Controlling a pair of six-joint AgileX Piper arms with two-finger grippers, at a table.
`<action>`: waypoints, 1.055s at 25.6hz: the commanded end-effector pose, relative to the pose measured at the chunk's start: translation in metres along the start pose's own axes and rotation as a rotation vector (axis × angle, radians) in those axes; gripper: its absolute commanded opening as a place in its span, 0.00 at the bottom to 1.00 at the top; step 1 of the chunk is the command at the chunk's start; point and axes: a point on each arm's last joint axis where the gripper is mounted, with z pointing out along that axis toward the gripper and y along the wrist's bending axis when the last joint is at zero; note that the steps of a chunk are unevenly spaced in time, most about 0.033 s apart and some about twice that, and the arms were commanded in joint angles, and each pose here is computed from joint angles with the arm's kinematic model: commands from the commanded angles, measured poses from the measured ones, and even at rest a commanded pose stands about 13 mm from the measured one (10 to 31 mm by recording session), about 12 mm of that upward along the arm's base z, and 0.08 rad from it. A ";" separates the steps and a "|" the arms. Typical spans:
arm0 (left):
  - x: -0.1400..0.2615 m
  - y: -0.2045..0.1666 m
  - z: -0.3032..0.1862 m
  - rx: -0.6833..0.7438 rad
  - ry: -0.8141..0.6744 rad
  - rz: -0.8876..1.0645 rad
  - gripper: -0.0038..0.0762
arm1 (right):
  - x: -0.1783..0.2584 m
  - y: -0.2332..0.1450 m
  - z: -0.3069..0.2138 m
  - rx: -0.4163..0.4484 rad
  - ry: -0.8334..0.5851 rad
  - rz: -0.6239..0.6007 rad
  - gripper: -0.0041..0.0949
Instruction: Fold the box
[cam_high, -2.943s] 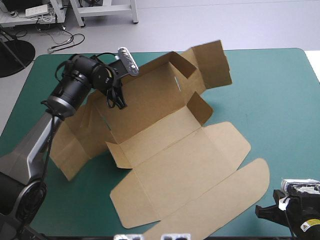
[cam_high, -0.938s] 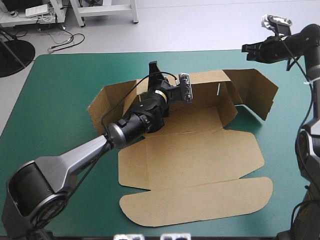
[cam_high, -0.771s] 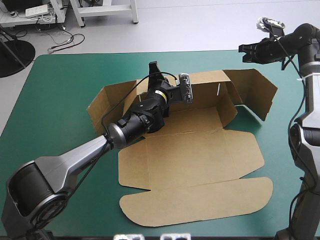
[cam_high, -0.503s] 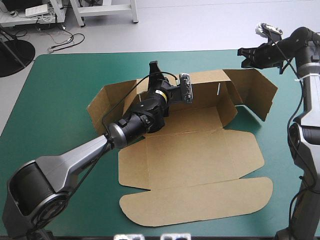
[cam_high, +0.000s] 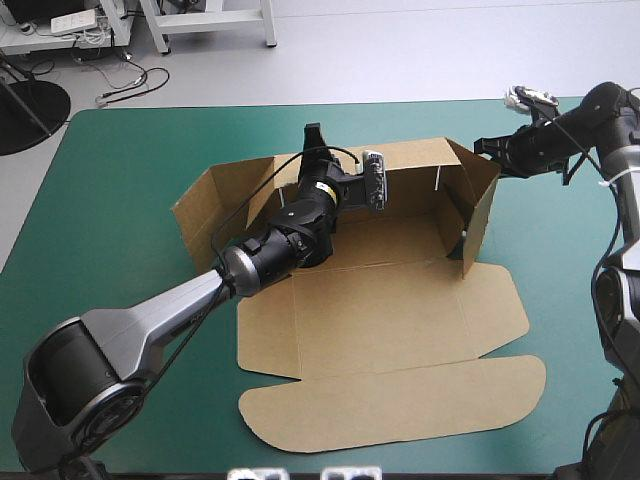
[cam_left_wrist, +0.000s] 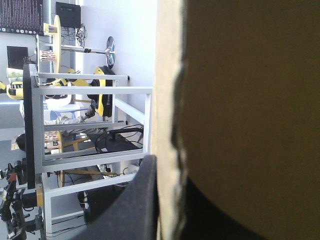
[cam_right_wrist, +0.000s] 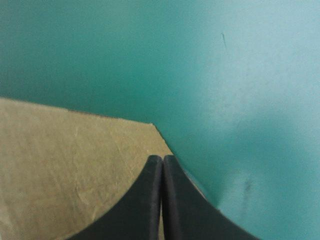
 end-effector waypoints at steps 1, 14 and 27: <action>-0.005 0.020 -0.017 -0.055 -0.055 -0.034 0.04 | 0.009 0.025 -0.031 -0.064 -0.059 -0.076 0.02; -0.005 0.011 -0.008 -0.036 -0.025 -0.008 0.04 | 0.085 0.021 0.003 -0.083 -0.386 -0.261 0.02; -0.005 0.011 -0.008 -0.036 -0.025 -0.008 0.04 | 0.104 0.029 -0.015 0.008 -0.327 -0.597 0.41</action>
